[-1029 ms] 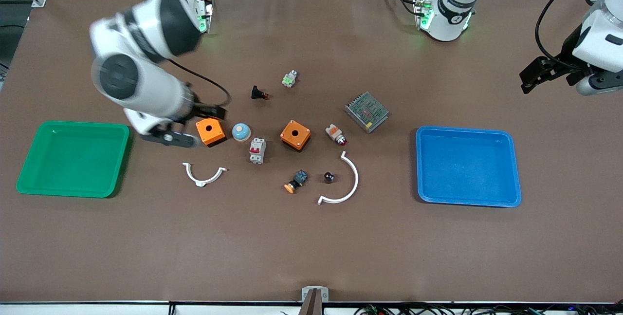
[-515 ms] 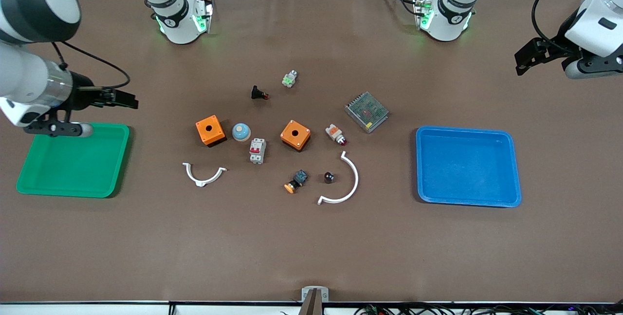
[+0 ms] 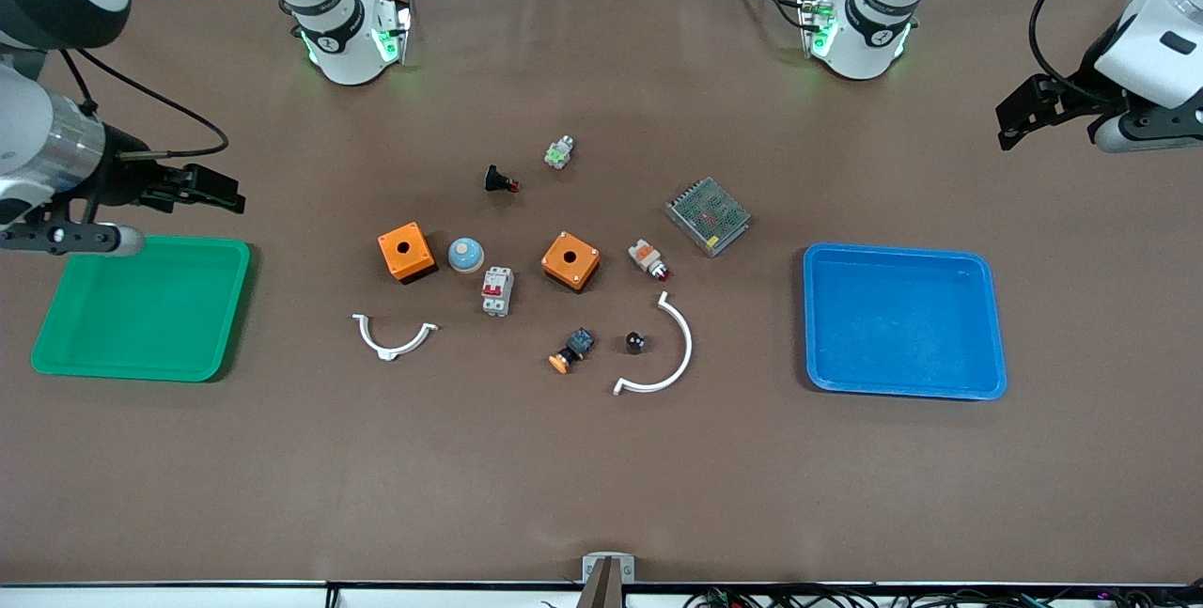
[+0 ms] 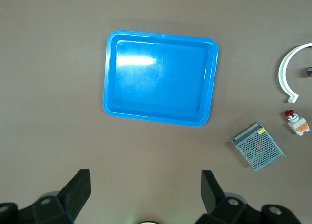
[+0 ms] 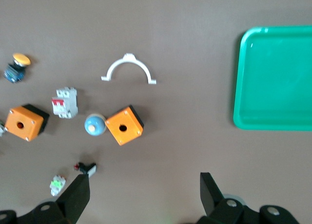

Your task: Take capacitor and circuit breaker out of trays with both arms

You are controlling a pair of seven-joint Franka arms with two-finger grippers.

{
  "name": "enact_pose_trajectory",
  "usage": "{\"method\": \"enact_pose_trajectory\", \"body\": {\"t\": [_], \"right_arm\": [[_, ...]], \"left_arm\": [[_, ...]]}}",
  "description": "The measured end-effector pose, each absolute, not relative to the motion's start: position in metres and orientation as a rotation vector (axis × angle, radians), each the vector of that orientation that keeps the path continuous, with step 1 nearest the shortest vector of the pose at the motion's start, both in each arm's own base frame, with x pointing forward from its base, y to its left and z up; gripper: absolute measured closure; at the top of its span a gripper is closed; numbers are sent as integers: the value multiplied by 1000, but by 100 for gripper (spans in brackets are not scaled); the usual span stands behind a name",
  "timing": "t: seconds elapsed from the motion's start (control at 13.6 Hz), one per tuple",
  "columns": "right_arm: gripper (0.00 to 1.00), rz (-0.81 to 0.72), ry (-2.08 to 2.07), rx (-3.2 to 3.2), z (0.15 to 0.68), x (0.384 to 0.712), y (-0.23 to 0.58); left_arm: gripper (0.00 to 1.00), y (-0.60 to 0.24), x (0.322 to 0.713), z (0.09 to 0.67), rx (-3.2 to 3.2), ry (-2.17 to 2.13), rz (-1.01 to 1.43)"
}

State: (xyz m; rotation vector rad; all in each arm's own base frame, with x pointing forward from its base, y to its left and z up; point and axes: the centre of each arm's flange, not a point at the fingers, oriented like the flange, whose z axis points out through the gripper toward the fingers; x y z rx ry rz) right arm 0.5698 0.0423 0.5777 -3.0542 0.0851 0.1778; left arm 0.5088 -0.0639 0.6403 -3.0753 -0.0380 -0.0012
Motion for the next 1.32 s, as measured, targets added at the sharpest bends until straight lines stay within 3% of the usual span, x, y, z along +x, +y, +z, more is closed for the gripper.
{"method": "enact_pose_trajectory", "body": {"t": [0.44, 1.32], "right_arm": [[0, 6, 88, -3055, 627, 575, 38], [0, 3, 101, -3086, 626, 577, 31]], "left_arm": [[0, -77, 511, 638, -3116, -94, -6], [0, -69, 515, 647, -3125, -123, -67]]}}
